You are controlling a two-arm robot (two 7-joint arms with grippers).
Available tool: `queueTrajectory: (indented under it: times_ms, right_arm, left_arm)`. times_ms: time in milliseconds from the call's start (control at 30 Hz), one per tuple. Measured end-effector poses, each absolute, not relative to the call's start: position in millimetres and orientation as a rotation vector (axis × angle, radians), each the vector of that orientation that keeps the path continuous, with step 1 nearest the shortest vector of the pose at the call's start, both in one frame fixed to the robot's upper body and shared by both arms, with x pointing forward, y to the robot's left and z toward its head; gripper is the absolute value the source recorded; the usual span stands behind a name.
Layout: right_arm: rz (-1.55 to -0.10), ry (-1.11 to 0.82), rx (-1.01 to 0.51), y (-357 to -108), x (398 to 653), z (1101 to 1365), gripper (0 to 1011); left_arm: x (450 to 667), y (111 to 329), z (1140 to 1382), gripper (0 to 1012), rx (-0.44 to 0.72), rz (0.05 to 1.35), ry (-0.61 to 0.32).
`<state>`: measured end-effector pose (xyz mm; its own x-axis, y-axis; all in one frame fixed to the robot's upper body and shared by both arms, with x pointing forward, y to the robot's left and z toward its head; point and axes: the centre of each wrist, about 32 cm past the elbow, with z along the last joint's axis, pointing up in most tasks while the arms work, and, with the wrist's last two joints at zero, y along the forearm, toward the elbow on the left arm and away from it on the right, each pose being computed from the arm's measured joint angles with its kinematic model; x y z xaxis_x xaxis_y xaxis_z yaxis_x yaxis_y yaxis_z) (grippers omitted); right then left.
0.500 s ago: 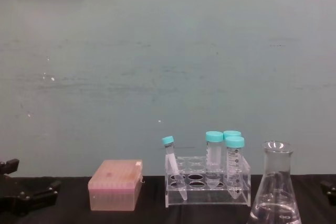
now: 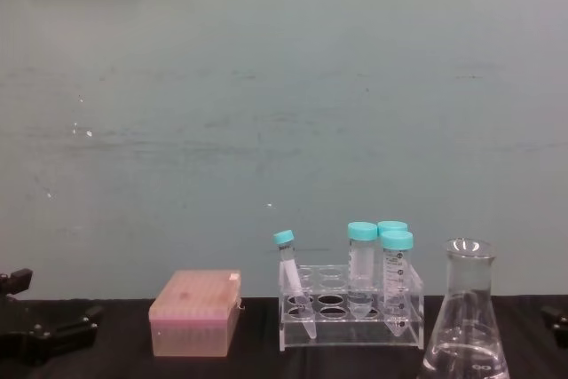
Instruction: Pick up the beaker with the right gripper, shake it three times, and then put it down.
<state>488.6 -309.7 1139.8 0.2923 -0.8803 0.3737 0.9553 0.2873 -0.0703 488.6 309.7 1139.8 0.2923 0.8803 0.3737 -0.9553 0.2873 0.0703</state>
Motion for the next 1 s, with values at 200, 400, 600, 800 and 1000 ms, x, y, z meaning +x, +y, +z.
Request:
queueTrajectory:
  times_ms: [200, 400, 600, 800, 1000]
  right_arm:
    - [-1.248, -0.285, -0.305, -310, 489, 1140, 1000]
    - [-1.248, -0.285, -0.304, -310, 489, 1140, 1000]
    - [-1.297, -0.249, -0.278, -317, 493, 1141, 1000]
    - [-1.336, -0.196, -0.148, -328, 503, 1152, 1000]
    - [-1.277, -0.173, -0.018, -329, 510, 1168, 1000]
  left_arm:
    - [489, 310, 1140, 1000, 0.304, 1.248, -0.285]
    - [489, 310, 1140, 1000, 0.304, 1.248, -0.285]
    - [489, 310, 1140, 1000, 0.304, 1.248, -0.285]
    - [489, 310, 1140, 1000, 0.304, 1.248, -0.285]
    - [489, 310, 1140, 1000, 0.305, 1.248, -0.285]
